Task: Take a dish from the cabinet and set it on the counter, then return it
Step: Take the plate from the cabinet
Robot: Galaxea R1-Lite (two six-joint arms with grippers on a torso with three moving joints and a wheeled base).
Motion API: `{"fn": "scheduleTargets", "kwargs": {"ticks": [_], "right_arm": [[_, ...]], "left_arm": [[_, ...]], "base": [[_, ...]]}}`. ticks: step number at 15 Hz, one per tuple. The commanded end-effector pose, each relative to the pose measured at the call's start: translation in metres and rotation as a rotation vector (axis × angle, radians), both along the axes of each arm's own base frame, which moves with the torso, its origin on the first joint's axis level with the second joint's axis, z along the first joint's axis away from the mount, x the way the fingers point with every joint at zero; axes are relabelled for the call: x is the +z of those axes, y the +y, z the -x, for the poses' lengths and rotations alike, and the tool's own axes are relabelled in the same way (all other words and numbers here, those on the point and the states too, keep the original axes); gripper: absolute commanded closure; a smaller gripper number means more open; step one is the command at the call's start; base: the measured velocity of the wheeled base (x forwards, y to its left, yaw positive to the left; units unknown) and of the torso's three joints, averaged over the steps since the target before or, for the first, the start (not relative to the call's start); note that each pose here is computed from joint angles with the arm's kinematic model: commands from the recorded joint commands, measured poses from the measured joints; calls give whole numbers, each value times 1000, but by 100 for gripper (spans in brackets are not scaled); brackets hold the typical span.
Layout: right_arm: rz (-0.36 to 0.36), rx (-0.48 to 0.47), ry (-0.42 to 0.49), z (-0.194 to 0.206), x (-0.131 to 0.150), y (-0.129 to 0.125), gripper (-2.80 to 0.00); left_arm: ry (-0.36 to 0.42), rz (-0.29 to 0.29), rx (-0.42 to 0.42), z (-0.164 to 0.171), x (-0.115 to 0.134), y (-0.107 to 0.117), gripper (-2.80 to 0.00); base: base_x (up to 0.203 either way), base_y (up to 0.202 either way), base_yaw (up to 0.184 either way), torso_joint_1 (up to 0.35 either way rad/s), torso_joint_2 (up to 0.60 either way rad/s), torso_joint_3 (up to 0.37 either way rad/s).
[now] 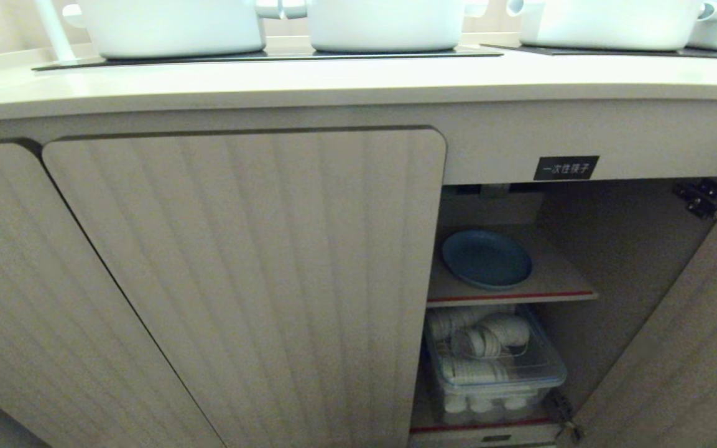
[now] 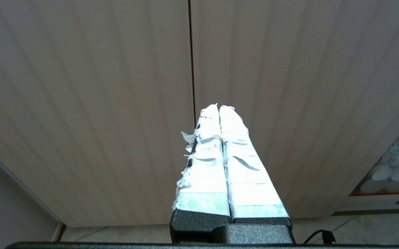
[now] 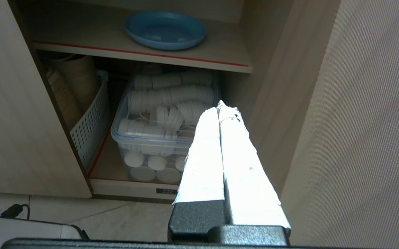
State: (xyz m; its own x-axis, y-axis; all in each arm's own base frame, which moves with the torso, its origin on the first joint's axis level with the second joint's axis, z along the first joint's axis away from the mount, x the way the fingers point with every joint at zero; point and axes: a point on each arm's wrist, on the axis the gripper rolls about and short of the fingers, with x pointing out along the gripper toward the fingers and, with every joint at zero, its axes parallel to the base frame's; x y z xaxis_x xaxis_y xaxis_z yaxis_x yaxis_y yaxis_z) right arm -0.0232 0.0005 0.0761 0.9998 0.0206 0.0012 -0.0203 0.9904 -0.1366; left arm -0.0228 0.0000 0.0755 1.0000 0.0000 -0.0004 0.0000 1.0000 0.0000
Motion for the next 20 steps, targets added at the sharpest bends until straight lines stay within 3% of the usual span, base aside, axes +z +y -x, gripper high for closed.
{"fn": "scheduleTargets", "kwargs": {"ticks": [1, 7, 10, 15, 20], "right_arm": [[2, -1, 14, 1, 1, 0, 0], [-8, 77, 132, -6, 41, 2, 0], [-21, 184, 240, -25, 58, 4, 0], [-41, 259, 385, -84, 75, 6, 0], [-57, 265, 480, -151, 64, 7, 0]], "left_arm": [[0, 0, 2, 0, 0, 0, 0], [0, 0, 1, 0, 0, 0, 0], [0, 0, 0, 0, 0, 0, 0], [0, 0, 0, 0, 0, 0, 0], [0, 0, 0, 0, 0, 0, 0]], "base": [[0, 0, 0, 0, 0, 0], [0, 0, 0, 0, 0, 0], [0, 0, 0, 0, 0, 0], [0, 0, 0, 0, 0, 0], [0, 0, 0, 0, 0, 0]]}}
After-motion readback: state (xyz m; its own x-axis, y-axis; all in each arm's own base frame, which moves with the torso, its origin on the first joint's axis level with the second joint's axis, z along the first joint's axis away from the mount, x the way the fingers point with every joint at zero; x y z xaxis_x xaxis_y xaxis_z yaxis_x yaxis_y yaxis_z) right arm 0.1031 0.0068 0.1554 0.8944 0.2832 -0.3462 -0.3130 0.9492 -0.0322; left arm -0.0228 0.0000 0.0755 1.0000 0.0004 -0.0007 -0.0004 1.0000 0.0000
